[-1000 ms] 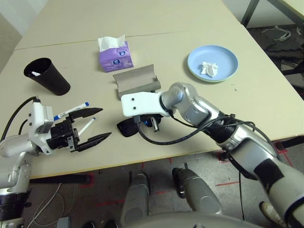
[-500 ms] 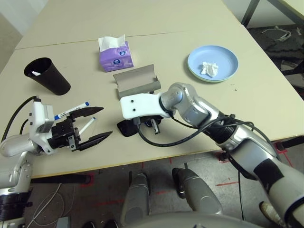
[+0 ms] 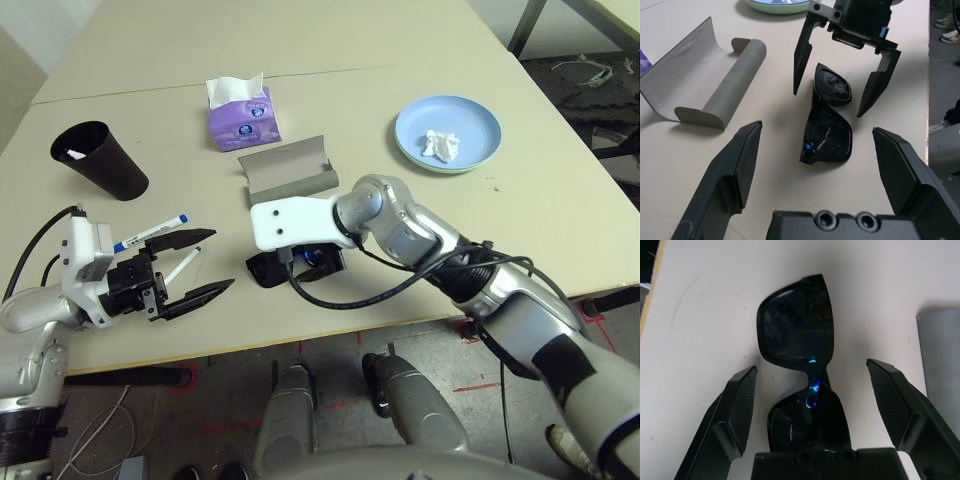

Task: Organize and tidy the items on the table.

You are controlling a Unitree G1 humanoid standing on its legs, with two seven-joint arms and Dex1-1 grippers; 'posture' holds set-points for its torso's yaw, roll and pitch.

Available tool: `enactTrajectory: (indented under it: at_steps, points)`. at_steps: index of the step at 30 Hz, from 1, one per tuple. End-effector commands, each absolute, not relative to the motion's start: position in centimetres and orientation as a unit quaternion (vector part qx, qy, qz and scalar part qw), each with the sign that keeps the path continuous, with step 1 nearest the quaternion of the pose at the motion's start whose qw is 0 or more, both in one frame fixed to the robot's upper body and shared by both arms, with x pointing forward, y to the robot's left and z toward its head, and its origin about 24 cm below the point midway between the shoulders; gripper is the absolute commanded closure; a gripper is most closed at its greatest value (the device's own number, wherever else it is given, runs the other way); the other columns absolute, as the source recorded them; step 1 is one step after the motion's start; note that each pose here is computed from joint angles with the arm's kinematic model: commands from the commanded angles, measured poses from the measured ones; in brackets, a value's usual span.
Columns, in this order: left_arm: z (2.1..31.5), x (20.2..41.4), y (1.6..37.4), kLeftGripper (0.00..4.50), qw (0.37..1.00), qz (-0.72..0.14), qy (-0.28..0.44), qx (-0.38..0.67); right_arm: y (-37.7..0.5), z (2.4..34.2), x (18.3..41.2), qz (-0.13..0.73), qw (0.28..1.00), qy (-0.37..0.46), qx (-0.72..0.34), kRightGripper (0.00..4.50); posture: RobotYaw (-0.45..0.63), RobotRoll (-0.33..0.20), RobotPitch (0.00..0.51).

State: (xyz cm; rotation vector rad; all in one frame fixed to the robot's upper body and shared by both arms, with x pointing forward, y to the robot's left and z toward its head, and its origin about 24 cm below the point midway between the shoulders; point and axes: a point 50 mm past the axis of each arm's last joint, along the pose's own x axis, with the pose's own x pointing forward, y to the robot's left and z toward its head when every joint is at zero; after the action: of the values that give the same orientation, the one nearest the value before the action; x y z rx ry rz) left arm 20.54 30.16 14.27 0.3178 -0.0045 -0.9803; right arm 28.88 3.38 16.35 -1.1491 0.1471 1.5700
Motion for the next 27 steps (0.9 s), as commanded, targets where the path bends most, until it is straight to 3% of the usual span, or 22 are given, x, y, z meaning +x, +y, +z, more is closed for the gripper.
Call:
enactTrajectory:
  at_steps: [1,12,14,17,25,27]
  points:
    - [14.1,20.3,30.2,0.0,0.87,-0.469,0.004,0.154,3.4,15.8,28.7,0.669,0.552,0.063,-0.494,0.03,-0.11,0.0,0.232]
    - [14.1,20.4,30.0,0.0,0.87,-0.468,-0.001,0.155,3.2,15.4,28.8,0.669,0.548,0.069,-0.498,0.03,-0.11,0.0,0.228]
    - [14.1,20.4,30.0,0.0,0.871,-0.467,-0.001,0.154,3.2,15.4,28.8,0.67,0.547,0.07,-0.497,0.27,-0.11,0.0,0.228]
    - [14.1,20.4,30.0,0.0,0.871,-0.467,-0.003,0.155,3.2,15.3,28.6,0.674,0.545,0.072,-0.494,1.03,-0.11,0.0,0.229]
    - [14.9,20.9,29.6,0.0,0.872,-0.464,-0.028,0.155,3.1,15.8,28.5,0.677,0.546,0.069,-0.488,4.02,-0.11,0.0,0.224]
    - [15.1,21.0,29.4,0.0,0.871,-0.465,-0.033,0.156,3.2,16.1,28.4,0.679,0.547,0.067,-0.485,4.28,-0.11,0.0,0.222]
